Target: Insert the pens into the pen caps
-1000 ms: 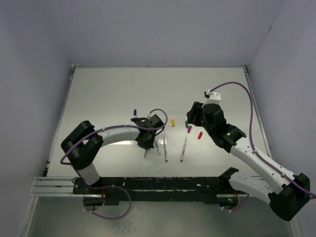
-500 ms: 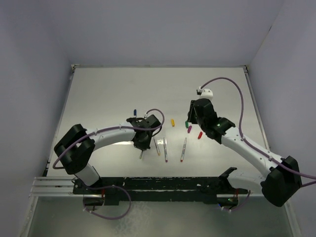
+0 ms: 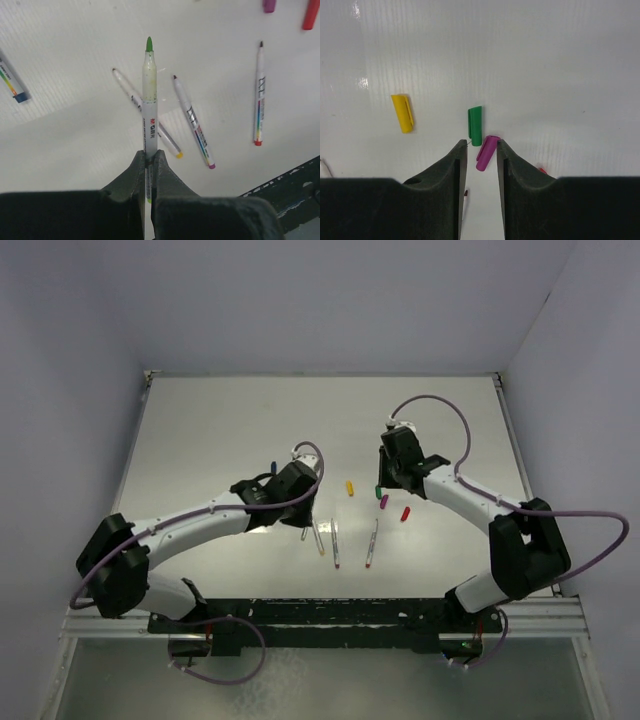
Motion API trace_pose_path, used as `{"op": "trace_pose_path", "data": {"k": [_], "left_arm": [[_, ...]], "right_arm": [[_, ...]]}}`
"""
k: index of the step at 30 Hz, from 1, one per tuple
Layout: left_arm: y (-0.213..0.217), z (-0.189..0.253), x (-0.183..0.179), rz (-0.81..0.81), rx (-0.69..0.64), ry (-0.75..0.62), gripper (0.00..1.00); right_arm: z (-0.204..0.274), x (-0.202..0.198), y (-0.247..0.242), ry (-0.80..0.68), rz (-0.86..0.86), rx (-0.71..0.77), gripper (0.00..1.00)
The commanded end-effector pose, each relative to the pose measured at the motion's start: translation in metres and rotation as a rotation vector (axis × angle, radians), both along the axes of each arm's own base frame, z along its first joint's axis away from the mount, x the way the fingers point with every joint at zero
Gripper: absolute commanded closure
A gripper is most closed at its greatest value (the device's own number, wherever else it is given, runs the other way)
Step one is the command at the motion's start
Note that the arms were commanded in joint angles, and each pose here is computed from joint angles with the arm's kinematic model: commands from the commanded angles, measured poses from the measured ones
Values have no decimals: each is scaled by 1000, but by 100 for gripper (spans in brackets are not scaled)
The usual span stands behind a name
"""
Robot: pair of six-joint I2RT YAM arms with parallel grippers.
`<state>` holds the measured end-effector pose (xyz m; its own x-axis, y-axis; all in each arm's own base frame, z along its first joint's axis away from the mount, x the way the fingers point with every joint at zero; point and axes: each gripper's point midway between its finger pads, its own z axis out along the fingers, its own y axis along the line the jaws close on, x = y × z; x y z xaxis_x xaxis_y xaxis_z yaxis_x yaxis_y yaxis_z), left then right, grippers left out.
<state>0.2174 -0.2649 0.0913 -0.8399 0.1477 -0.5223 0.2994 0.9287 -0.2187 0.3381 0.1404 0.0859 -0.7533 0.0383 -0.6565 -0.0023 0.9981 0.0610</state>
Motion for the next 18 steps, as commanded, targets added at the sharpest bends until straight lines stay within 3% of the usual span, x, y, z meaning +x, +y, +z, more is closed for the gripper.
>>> {"op": "trace_pose_path", "data": {"k": [1,5,18], "left_arm": [[-28,49,16,-49,-221,-177,100],[-27,65,17,-44,-296,-245,100],[-38,58,10,-68,-354,-192,100]], "right_arm": [[8,10,15,-8,74,32,68],[6,17,21,1,94,27,68],[-24,25,22,59,82,-5,73]]}}
